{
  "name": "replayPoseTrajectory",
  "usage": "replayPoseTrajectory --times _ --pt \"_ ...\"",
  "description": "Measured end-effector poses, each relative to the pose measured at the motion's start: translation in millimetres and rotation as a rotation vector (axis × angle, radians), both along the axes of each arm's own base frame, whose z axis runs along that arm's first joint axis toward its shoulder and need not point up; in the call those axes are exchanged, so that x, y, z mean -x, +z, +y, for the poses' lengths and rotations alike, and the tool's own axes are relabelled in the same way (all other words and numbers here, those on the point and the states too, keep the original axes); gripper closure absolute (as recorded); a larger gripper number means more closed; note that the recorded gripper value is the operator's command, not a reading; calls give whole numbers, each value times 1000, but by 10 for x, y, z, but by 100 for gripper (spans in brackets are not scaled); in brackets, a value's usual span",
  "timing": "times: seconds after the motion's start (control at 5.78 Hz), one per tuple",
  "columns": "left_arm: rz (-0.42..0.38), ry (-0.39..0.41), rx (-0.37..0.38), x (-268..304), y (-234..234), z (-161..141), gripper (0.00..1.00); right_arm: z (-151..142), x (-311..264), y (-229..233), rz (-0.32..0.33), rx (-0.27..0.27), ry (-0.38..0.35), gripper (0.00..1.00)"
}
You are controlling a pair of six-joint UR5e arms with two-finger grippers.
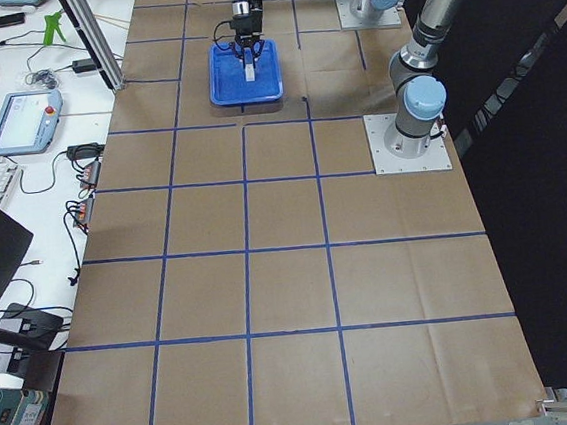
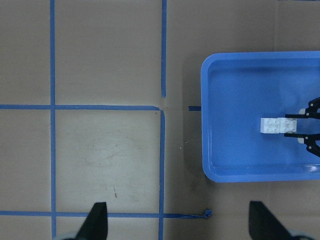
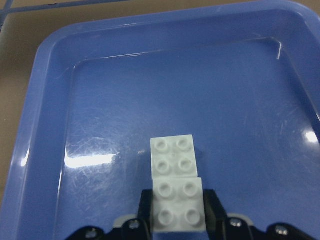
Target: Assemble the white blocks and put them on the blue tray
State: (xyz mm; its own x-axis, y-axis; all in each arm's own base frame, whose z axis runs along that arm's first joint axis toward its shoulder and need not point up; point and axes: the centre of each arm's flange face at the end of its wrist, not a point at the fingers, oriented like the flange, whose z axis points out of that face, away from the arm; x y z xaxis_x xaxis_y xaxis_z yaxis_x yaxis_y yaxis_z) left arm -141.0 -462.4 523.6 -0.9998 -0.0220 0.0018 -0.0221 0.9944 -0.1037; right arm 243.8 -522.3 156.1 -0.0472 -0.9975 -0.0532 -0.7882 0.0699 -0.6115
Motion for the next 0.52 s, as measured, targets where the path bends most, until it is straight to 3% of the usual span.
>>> replayPoseTrajectory --times 0.52 --pt "-5 1 4 -5 17 12 1 0 0 5 0 -1 -2 51"
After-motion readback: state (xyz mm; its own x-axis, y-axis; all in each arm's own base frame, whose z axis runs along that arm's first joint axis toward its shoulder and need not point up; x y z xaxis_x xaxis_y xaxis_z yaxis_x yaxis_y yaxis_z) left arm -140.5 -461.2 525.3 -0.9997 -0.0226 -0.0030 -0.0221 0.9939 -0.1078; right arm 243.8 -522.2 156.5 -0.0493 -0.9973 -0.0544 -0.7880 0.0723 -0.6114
